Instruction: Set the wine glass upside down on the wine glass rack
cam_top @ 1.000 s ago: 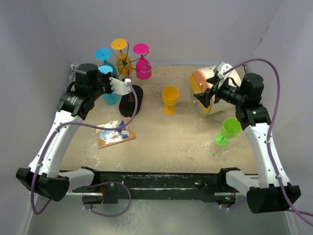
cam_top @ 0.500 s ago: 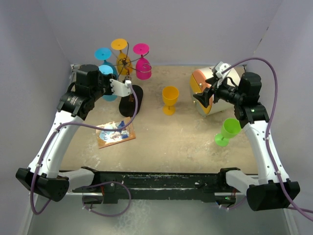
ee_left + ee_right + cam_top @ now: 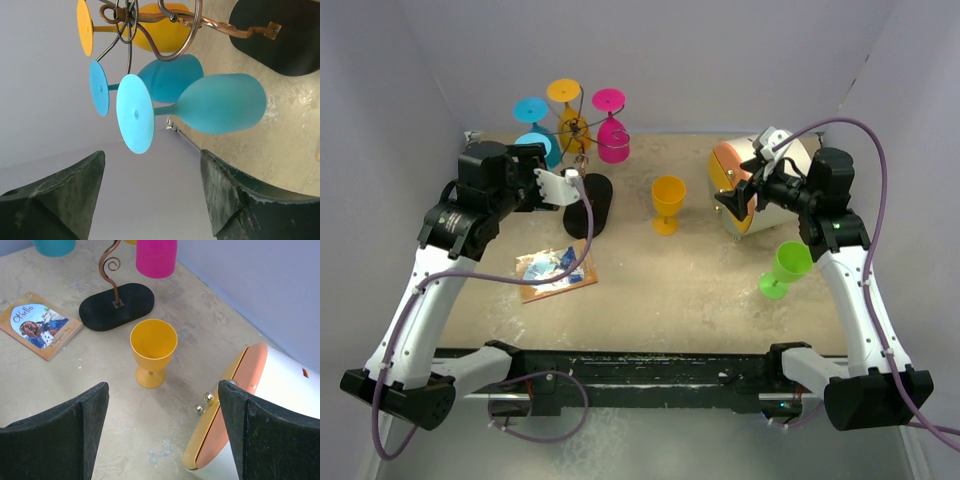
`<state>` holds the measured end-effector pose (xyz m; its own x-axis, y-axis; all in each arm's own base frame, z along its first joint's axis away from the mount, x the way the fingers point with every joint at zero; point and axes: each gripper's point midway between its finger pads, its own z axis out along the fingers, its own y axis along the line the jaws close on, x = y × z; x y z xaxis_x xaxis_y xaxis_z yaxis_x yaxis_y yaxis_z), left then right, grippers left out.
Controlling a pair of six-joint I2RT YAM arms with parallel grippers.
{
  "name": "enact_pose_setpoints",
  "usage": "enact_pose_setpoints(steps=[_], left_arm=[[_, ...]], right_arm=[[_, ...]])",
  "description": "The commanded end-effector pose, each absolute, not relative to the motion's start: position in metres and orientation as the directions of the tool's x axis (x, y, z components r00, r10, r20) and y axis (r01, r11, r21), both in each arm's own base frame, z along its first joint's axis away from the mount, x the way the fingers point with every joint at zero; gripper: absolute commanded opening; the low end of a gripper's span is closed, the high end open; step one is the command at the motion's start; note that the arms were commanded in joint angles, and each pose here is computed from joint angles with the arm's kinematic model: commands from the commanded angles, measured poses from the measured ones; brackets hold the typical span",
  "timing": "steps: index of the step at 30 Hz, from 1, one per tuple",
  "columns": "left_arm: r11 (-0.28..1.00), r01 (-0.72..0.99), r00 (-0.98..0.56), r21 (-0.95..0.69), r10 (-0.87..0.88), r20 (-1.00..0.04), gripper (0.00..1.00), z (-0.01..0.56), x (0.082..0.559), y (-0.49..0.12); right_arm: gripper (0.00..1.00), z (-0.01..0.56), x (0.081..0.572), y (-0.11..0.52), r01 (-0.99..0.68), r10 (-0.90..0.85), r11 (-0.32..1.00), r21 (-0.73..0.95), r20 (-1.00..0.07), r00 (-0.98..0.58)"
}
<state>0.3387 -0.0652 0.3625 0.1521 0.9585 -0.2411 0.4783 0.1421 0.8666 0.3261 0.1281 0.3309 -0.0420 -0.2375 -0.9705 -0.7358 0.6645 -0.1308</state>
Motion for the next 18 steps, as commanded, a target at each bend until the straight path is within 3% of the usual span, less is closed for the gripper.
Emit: enact_pose_setpoints(steps=[1, 9, 13, 18], left_arm=[[0.255, 0.456, 0.199, 0.853, 0.905, -0.377, 0.82, 0.391, 0.315, -0.076], [0.460, 0.486, 0.187, 0.743, 0.776, -0.603, 1.00, 0.401, 0.278, -0.085], [0.587, 0.479, 0.169, 0.653, 0.669, -0.724, 0.99, 0.413, 0.264, -0.084], [0.709, 0.434, 0.124, 0.555, 0.564, -0.817, 0.99, 0.422, 0.254, -0.075]], right_arm=[[0.93, 0.342, 0.325, 0.129, -0.741, -0.247, 0.650, -0.167, -0.969, 0.002], [0.96, 0.352, 0.318, 0.128, -0.748, -0.278, 0.631, -0.208, -0.960, 0.033], [0.96, 0.358, 0.326, 0.126, -0.739, -0.293, 0.635, -0.227, -0.955, 0.041], [0.88, 0.358, 0.344, 0.132, -0.736, -0.291, 0.652, -0.180, -0.957, -0.024]])
